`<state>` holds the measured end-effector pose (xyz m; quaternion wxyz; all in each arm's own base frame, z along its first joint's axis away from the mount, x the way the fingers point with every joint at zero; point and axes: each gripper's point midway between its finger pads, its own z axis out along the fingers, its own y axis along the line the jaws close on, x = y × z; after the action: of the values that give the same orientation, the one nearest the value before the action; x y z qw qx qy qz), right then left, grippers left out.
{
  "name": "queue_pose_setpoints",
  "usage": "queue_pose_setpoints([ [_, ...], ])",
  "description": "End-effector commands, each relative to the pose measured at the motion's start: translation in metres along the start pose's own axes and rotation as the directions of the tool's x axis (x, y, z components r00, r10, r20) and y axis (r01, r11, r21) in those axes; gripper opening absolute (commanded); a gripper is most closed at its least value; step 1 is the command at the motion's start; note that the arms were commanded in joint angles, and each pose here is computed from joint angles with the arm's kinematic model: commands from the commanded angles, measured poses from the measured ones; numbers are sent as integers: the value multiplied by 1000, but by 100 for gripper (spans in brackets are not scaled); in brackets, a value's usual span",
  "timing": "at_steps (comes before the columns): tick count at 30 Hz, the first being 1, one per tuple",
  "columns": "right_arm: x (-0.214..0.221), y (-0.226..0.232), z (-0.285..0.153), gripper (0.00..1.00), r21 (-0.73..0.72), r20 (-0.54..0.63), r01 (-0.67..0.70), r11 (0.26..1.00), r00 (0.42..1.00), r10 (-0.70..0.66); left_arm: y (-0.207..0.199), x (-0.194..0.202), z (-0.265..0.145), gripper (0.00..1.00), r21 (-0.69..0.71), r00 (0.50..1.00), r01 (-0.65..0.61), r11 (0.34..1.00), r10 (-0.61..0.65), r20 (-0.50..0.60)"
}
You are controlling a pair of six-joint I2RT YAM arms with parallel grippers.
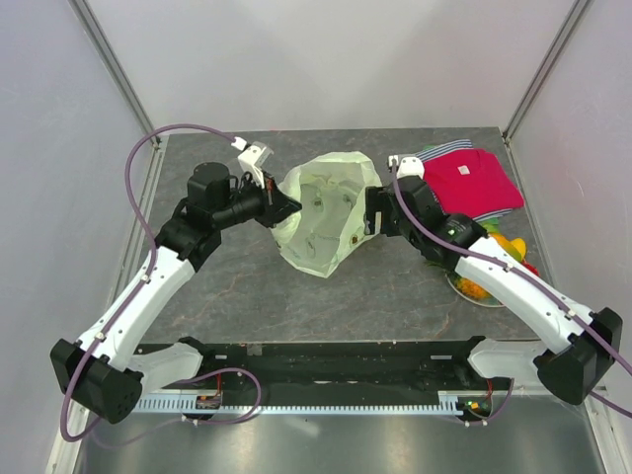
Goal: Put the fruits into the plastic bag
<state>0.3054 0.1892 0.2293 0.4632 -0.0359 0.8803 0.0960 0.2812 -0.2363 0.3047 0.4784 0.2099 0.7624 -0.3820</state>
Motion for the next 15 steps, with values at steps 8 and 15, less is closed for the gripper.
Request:
queue_pose_setpoints([
  [8,-59,-45,-78,98,47,151,-193,980,971,184,28,5,-16,2,-114,993,-117,987,118,5],
  [15,-62,-118,-64,98,256,150,-358,898,932,329,23,4,-15,2,-82,991,-129,988,130,15],
])
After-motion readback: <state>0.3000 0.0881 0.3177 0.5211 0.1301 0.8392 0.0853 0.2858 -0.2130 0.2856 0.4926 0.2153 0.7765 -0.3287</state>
